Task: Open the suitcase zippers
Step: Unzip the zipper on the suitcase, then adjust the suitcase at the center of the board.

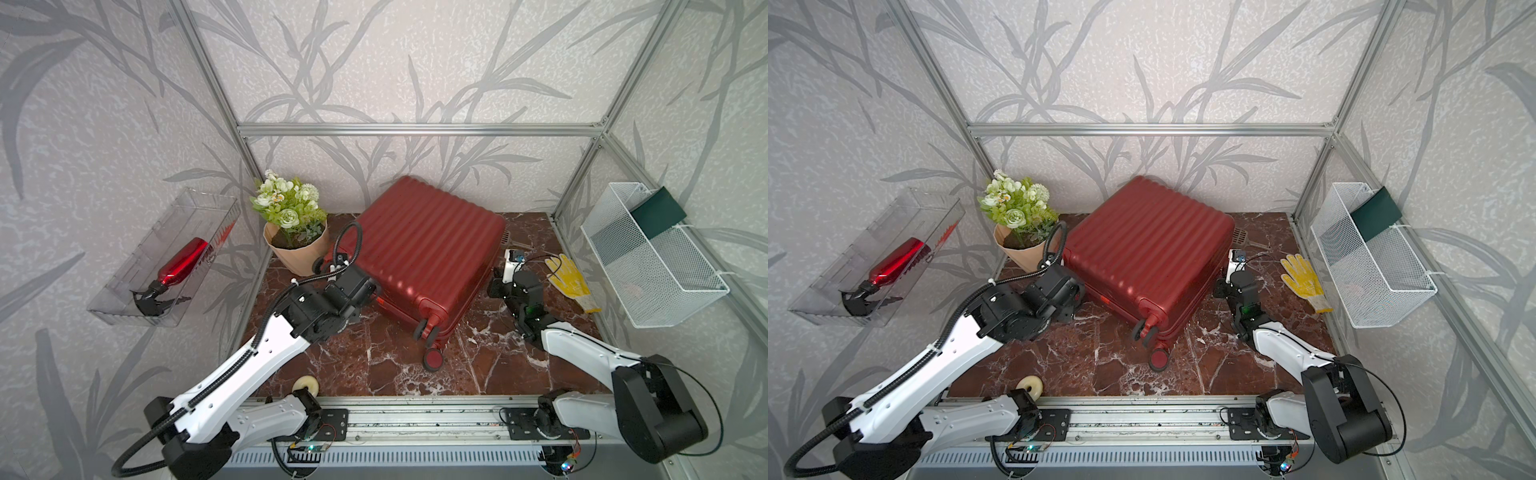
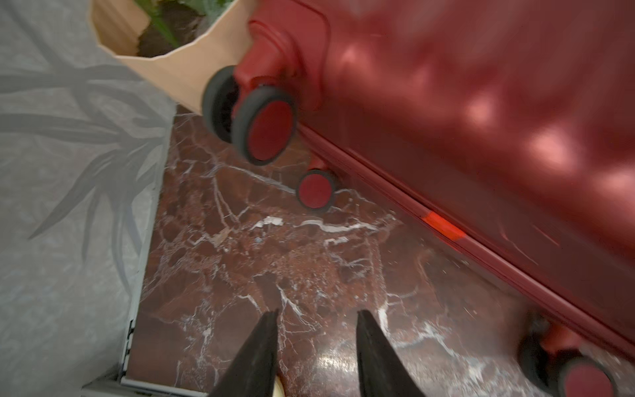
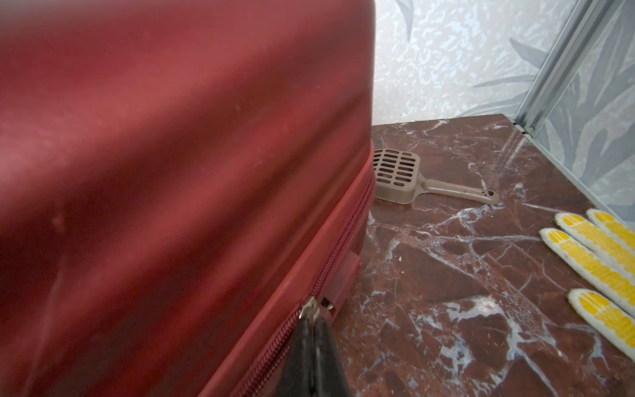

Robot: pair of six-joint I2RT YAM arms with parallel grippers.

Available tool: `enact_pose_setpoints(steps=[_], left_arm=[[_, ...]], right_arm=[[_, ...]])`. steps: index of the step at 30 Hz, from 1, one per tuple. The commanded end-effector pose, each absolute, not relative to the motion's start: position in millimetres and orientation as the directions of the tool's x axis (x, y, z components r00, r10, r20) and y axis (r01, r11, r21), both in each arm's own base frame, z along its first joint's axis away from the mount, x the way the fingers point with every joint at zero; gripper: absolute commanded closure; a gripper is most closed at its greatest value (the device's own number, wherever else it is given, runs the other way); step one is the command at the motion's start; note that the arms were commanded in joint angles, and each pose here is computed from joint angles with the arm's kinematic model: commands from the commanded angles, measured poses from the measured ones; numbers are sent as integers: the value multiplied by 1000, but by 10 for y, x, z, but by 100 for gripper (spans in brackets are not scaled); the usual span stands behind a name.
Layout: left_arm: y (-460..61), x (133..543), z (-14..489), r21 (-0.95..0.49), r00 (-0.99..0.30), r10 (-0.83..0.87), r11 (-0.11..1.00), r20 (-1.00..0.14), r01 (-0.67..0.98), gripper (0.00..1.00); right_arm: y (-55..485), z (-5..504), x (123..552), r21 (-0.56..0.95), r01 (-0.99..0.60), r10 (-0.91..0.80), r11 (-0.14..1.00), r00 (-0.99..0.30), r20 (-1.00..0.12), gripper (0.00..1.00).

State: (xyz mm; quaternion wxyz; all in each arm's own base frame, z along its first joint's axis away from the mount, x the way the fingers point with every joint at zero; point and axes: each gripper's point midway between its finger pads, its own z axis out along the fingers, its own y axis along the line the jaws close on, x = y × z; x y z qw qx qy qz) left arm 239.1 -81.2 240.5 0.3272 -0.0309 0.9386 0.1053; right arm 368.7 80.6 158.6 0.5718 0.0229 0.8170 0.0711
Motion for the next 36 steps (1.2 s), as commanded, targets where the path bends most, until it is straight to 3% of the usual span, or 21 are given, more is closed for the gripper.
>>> enact_pose_setpoints(steps=[1,12,19,25,30,33,36], left_arm=[[-672,2567,2277,275,-789,-33,928,-613,-252,62],[-901,3505,2078,338,-793,1,905,-609,-259,70],[-1238,4227,1970,259,-799,-14,943,-602,-211,76],[-1565,4746,2210,196,-782,3,969,-623,-152,79],[-1834,4497,2811,214,-730,112,976,-674,-47,78],[-2055,4048,3088,240,-684,225,968,-694,75,76],[-2312,3442,3152,174,-665,301,952,-683,251,81]], right_arm=[[672,1966,3532,185,-19,176,983,-230,-957,100],[789,2077,2716,177,-101,146,979,-257,-955,100],[1019,1972,2276,201,-211,128,957,-315,-940,100],[1358,1879,2144,133,-304,28,943,-325,-945,100],[1373,1957,2160,93,-300,-9,949,-321,-947,100],[1426,1932,2159,67,-322,-49,944,-342,-938,100],[1451,1891,2144,63,-332,-68,941,-369,-927,100]])
